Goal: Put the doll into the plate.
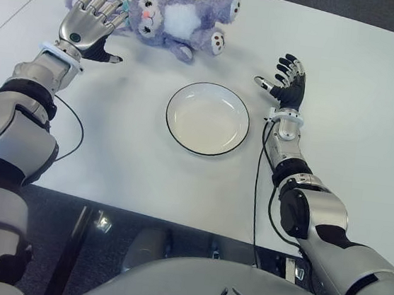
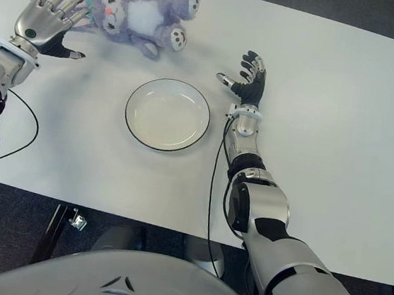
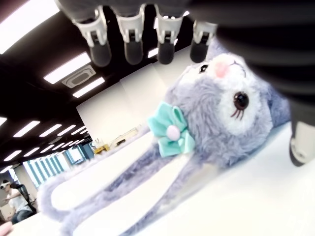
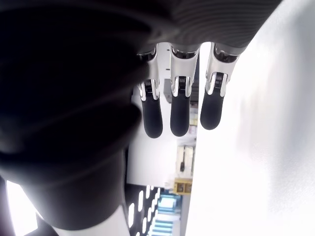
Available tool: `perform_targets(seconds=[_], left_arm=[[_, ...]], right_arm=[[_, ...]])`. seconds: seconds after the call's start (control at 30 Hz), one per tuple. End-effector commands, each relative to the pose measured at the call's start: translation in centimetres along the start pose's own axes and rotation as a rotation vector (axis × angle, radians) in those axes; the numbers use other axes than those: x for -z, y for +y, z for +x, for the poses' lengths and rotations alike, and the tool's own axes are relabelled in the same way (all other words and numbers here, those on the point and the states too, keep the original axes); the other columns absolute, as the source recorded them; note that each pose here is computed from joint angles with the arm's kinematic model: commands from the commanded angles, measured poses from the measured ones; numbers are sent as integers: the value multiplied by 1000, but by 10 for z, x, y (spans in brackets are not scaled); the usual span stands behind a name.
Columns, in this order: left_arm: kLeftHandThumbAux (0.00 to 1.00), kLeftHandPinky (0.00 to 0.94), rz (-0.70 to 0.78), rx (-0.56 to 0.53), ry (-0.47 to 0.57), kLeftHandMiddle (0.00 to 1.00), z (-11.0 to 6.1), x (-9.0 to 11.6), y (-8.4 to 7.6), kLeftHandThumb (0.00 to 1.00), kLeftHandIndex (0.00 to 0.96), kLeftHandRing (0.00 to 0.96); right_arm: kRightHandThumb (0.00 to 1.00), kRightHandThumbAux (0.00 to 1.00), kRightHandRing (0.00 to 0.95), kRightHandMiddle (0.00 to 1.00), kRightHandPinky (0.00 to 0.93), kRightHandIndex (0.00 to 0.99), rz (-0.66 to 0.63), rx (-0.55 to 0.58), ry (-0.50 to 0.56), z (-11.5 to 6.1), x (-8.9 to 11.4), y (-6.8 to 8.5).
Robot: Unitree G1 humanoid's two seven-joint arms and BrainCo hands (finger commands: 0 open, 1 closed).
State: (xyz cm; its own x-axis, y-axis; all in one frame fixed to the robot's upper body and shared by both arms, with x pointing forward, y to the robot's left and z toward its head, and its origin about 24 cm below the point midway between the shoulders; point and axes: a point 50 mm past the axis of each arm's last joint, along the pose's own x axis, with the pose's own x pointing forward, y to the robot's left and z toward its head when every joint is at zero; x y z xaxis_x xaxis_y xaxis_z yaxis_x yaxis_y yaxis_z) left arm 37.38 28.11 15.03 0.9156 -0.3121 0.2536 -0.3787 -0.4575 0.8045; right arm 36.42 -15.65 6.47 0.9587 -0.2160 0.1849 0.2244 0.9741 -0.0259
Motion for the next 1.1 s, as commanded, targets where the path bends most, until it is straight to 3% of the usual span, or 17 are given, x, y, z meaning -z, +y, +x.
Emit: perform_targets(seconds=[0.03, 0.53, 0.8, 0.93, 1.1], left_arm=[[500, 0, 18, 82, -67, 0, 7, -15, -4, 65, 0, 0], [472, 0, 0, 59, 33, 0, 16, -3, 7, 39, 0, 0], [453, 0, -131, -5, 138, 0, 23, 2, 16, 75, 0, 0], [459, 0, -188, -36, 156, 0, 31, -3, 23, 100, 0, 0], [463, 0, -259, -84, 130, 0, 47, -29, 31, 123, 0, 0]], right_arm=[[7, 990, 231, 255, 255, 197, -90, 26, 590, -123, 123, -24], [8, 987, 231, 254, 255, 201, -99, 25, 590, -122, 123, -26], [4, 978, 229, 252, 250, 201, -105, 18, 597, -121, 124, -27], [0, 975, 228, 252, 248, 202, -106, 15, 596, -121, 123, -27], [0, 985, 231, 257, 251, 208, -109, 12, 595, -120, 123, -28]])
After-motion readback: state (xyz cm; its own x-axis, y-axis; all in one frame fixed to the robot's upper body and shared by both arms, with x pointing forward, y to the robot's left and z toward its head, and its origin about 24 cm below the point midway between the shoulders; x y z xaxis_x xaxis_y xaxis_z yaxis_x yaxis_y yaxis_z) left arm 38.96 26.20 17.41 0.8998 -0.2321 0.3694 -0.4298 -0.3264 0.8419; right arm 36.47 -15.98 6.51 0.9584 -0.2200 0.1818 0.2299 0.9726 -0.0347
